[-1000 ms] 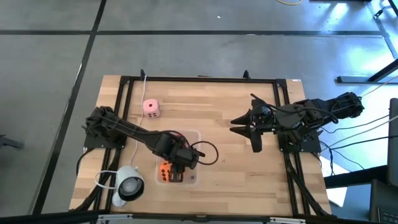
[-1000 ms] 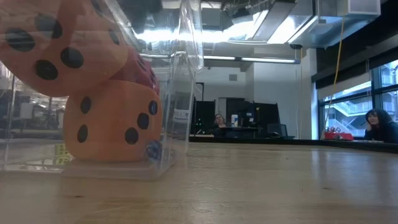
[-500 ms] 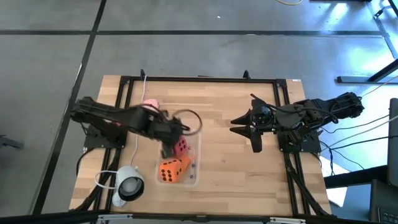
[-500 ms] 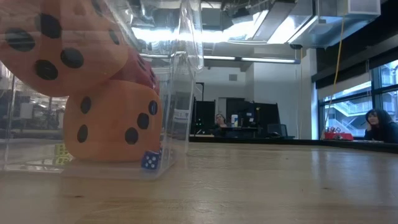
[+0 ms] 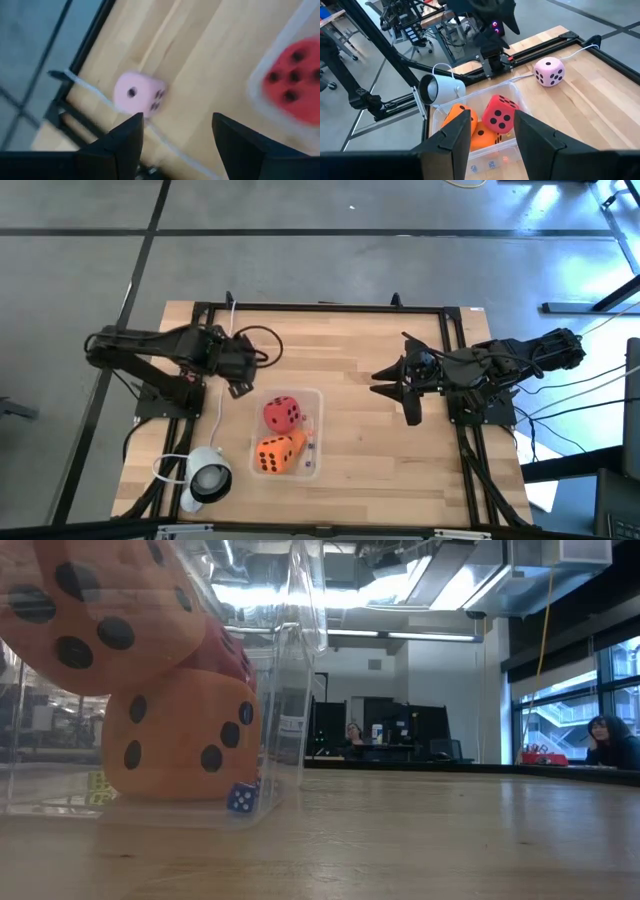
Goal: Pick & Place Dice
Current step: Put the large pink die on the bin
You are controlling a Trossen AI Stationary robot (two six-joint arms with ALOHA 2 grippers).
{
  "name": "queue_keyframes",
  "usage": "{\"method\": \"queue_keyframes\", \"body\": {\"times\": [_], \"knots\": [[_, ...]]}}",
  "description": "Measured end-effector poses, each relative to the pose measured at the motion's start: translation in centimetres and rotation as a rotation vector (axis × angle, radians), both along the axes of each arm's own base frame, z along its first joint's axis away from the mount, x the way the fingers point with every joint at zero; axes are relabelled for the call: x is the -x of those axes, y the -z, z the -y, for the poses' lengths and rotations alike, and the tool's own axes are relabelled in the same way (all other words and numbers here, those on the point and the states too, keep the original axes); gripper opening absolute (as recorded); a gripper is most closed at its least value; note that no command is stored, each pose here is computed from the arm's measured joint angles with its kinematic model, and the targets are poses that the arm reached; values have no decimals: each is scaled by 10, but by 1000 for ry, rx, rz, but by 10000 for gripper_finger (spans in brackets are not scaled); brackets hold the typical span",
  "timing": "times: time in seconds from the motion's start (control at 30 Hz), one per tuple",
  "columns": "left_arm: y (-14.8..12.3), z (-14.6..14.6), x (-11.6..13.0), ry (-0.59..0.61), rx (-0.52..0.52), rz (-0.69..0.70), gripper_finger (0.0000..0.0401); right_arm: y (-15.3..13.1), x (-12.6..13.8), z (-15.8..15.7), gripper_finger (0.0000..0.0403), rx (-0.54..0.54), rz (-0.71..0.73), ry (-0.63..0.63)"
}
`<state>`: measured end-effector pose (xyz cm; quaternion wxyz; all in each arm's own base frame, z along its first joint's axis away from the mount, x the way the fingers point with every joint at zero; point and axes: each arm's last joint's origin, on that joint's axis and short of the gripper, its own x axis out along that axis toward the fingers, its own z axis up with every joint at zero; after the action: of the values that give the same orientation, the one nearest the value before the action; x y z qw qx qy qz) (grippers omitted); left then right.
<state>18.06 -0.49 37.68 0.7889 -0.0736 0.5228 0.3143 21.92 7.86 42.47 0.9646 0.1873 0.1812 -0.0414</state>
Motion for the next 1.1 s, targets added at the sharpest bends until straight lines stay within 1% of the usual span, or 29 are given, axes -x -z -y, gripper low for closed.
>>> {"method": "queue_keyframes", "body": {"times": [0.1, 0.17, 0.33, 0.4, 0.5, 0.63, 0.73, 0.8, 0.93, 1.1], "knots": [[16, -6, 2, -5, -56, -81, 233, 0, 0, 0, 149, 1, -1, 1], [28, -12, 1, -39, -65, -133, 238, 0, 0, 0, 149, 2, -1, 0], [63, -32, 4, -114, 17, -294, 271, 0, 0, 0, 149, 12, 2, -2], [76, -39, 4, -150, 27, -344, 290, 0, 0, 0, 149, 15, 2, -3], [94, -48, 2, -158, 38, -379, 320, 0, 0, 0, 148, 17, 2, -3], [113, -61, -5, -131, 51, -397, 356, 0, 0, 0, 148, 19, 3, 1], [122, -69, -10, -110, 79, -442, 374, 0, 0, 0, 148, 6, 3, 7], [127, -74, -15, -73, 83, -469, 383, 0, 0, 0, 148, 3, 3, 8], [138, -83, -25, 31, 84, -512, 392, 0, 0, 0, 148, -1, 3, 11], [151, -92, -35, 94, 88, -564, 392, 0, 0, 0, 148, -21, 4, 20]]}}
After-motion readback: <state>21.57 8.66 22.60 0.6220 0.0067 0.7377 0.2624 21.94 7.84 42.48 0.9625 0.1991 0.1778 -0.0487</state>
